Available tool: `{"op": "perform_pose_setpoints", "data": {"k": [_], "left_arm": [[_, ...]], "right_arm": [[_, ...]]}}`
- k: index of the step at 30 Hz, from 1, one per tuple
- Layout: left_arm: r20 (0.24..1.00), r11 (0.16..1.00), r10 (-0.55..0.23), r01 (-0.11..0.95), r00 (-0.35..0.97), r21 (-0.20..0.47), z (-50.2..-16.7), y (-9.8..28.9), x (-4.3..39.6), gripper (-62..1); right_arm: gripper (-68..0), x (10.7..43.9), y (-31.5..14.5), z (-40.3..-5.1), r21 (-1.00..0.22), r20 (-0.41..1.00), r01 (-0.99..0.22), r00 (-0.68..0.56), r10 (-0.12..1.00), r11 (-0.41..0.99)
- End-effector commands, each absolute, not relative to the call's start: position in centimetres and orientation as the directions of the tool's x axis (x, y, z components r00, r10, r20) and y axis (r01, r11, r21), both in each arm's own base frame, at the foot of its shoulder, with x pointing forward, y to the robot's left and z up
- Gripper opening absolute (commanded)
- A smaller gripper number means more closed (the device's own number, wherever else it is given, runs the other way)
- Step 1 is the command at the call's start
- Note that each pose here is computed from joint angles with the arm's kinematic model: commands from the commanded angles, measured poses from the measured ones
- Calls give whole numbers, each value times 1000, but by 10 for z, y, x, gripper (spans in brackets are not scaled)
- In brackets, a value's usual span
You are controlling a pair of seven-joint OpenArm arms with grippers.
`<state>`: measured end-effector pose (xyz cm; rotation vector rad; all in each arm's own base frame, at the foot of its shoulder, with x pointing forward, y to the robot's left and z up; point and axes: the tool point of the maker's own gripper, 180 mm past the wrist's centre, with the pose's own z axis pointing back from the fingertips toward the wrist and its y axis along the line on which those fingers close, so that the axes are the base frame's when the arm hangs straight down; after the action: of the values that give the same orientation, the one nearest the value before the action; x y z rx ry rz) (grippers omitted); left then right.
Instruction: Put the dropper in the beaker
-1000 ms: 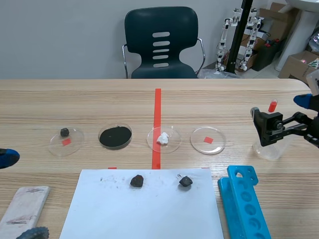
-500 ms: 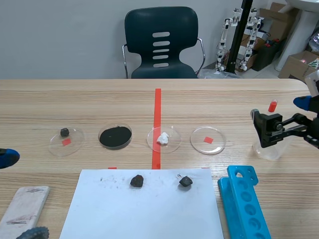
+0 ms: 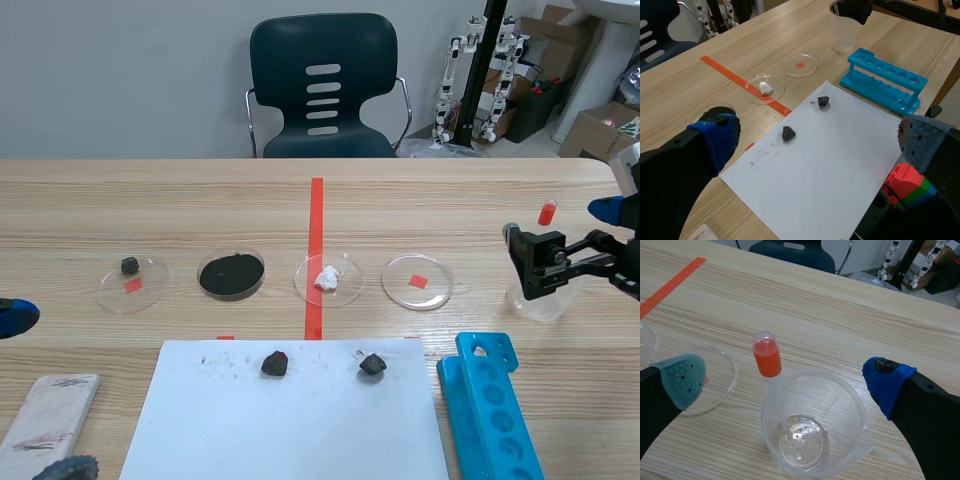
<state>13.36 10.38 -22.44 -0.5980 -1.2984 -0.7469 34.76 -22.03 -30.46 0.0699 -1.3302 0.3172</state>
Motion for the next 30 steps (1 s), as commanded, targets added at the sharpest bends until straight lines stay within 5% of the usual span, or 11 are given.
{"op": "perform_pose_setpoints", "data": {"k": [1, 30], "left_arm": [[989, 636, -125, 771, 81, 17, -217, 101, 136, 14], [989, 636, -125, 771, 81, 17, -217, 101, 136, 14]], "right_arm": [[4, 355, -222, -289, -143, 970, -261, 155, 187, 955], [4, 356, -222, -285, -143, 974, -261, 136, 183, 955]]}}
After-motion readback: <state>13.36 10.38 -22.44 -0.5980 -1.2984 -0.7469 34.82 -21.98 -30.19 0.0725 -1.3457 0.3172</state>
